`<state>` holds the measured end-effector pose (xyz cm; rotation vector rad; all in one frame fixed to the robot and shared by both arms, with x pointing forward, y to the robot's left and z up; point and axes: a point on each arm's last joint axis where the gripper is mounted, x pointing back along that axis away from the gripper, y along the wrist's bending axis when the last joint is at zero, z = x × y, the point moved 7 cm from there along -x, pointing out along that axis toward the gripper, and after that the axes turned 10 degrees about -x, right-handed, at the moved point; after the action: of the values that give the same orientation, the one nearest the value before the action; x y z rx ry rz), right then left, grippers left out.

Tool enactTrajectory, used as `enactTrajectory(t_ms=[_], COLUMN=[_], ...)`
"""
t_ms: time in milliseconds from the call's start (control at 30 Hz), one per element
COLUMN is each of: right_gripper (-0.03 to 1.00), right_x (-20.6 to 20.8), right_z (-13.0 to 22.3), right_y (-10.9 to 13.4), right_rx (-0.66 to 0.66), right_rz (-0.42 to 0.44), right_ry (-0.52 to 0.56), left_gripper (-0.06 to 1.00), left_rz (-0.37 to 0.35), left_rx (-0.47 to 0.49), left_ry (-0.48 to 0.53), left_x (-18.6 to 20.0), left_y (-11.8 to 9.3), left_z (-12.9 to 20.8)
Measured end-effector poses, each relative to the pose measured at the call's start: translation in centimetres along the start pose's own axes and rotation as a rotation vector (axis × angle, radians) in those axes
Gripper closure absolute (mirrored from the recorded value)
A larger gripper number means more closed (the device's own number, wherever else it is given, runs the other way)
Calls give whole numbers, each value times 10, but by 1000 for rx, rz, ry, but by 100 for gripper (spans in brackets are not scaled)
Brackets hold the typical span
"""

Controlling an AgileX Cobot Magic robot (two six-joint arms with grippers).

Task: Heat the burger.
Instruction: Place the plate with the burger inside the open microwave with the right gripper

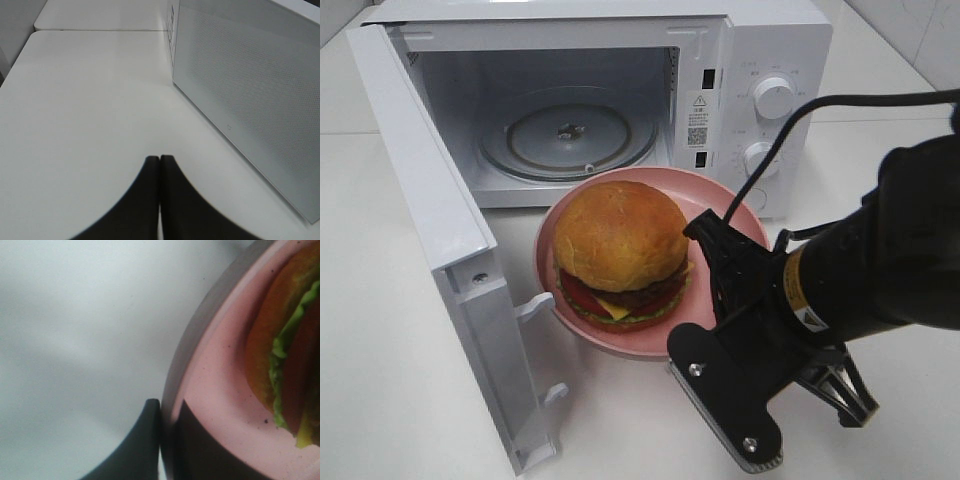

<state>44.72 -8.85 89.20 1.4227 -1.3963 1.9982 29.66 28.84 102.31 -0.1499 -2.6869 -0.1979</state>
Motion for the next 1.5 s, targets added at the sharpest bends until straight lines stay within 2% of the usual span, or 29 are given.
enactTrajectory(t_ms=[300, 867, 1367, 1500], right_gripper=[94, 94, 94, 94], right_x=[-22, -47, -79, -92], right_z=[-2, 15, 20, 19], right_y=[-45, -86, -136, -155], right_rx=[47, 55, -9, -69], right_rz=[44, 31, -12, -19], right_ry=[-3, -20, 24, 37], left_gripper=[94, 94, 94, 94], left_rz=[0, 0, 0, 0], left_rx=[0, 0, 0, 0], left_ry=[0, 0, 0, 0], left_x=[0, 0, 0, 0], left_y=[0, 0, 0, 0], left_z=[0, 0, 0, 0])
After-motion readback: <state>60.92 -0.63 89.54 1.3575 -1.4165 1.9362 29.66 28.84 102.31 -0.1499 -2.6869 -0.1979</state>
